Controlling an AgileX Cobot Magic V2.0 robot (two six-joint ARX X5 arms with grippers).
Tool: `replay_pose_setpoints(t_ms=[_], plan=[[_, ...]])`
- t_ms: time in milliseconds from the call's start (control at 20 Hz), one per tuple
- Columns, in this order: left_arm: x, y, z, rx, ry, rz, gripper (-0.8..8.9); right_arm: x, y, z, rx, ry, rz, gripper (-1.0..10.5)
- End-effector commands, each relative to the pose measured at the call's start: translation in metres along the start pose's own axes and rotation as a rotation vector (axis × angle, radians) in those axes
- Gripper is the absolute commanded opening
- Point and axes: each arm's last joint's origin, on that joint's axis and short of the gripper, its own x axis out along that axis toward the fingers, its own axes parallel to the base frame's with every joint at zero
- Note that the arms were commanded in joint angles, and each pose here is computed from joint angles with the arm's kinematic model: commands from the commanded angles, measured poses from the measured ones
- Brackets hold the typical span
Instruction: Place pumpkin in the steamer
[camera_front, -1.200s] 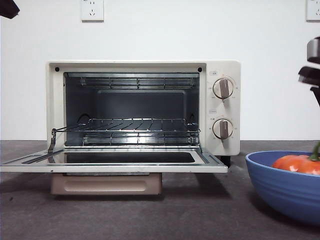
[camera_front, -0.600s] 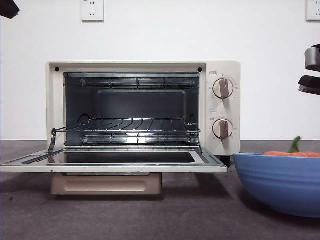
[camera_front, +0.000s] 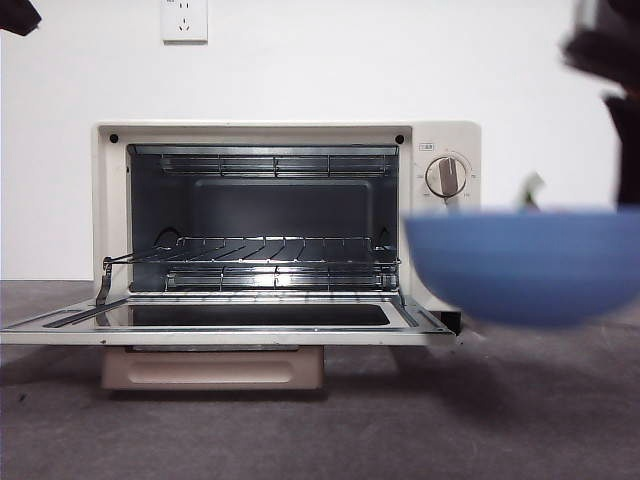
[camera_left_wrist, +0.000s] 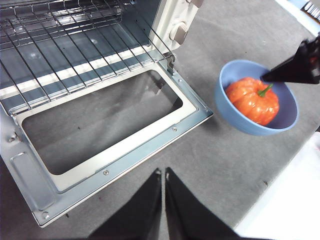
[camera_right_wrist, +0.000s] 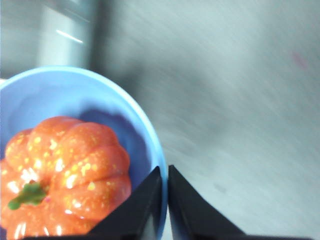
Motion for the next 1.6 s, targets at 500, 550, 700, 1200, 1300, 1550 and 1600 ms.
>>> replay_pose_setpoints(t_ms=[500, 550, 700, 1200, 1300, 1550, 1600], plan=[[0.0, -0.001, 0.003, 0.033, -0.014, -0.007, 0.16, 0.011, 0.097, 0.068, -0.063, -0.071, 0.057, 0.1], [0.0, -0.001, 0.003, 0.036, -0.014, -0.007, 0.16, 0.017, 0.104, 0.077, -0.058, -0.074, 0.053, 0.1], [0.0, -0.001, 0.003, 0.04, -0.013, 0.0, 0.16, 0.033, 0.117, 0.095, -0.024, -0.08, 0.055, 0.1], [0.0, -0.001, 0.003, 0.043, -0.012, 0.0, 0.16, 0.07, 0.131, 0.121, 0.118, -0.188, 0.009, 0.1], [0.0, -0.001, 0.003, 0.042, -0.011, 0.0, 0.16, 0.071, 0.13, 0.122, 0.131, -0.219, -0.021, 0.1], [0.0, -0.001, 0.003, 0.042, -0.011, 0.0, 0.16, 0.071, 0.123, 0.128, 0.162, -0.258, -0.053, 0.1], [0.0, -0.001, 0.003, 0.042, -0.011, 0.0, 0.16, 0.071, 0.122, 0.129, 0.169, -0.263, -0.058, 0.1]])
